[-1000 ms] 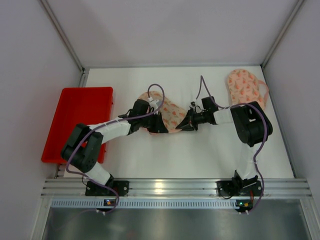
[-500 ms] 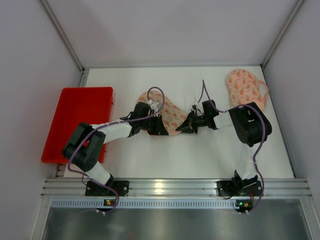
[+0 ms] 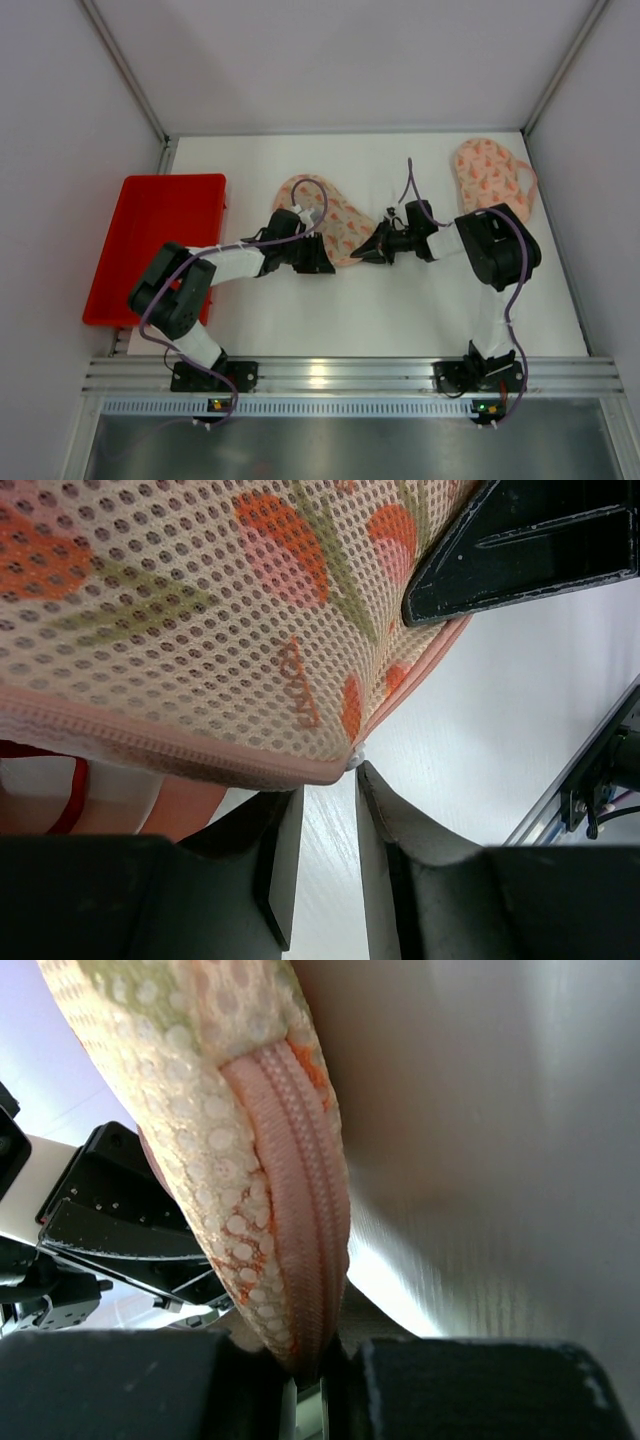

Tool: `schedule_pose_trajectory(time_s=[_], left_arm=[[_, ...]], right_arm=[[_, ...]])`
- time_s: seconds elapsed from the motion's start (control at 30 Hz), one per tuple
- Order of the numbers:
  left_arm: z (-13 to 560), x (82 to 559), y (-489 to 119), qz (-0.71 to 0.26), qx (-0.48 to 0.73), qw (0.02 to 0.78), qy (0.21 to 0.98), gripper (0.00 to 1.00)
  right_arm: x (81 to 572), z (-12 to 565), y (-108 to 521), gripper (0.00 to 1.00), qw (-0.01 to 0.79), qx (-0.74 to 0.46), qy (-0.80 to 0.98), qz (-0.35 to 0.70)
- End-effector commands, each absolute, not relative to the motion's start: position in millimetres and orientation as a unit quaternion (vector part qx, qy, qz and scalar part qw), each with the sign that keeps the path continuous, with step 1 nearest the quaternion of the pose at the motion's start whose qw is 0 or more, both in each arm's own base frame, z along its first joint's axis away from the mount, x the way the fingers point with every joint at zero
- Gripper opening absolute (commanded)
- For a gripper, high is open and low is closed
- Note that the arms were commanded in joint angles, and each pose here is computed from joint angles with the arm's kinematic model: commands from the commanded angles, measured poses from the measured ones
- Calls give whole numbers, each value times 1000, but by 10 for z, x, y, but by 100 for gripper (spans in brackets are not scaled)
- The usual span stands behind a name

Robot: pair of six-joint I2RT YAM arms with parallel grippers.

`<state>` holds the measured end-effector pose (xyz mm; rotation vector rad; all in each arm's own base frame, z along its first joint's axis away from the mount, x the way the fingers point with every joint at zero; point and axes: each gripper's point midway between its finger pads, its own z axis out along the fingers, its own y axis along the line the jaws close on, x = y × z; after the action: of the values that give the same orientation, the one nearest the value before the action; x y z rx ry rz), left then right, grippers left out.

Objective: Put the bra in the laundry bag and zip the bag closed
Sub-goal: Zip the zipper on the laundry bag.

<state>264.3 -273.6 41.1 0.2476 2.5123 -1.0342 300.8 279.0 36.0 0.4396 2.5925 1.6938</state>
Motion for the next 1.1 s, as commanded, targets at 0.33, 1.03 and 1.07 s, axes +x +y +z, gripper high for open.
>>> schedule_pose_trajectory(time_s=[0.33, 1.03, 1.07], left_arm=[[585, 2785, -2866, -403, 86, 251, 876, 36], [581, 2683, -2384, -339, 78, 250, 904, 0], [564, 2689, -2334, -335, 77, 250, 905, 0]], right_arm=[[3042, 309, 2790, 0, 5, 159, 825, 543], [3103, 237, 2580, 0, 19, 158, 839, 520], [3101, 234, 2567, 0, 19, 156, 841, 518]])
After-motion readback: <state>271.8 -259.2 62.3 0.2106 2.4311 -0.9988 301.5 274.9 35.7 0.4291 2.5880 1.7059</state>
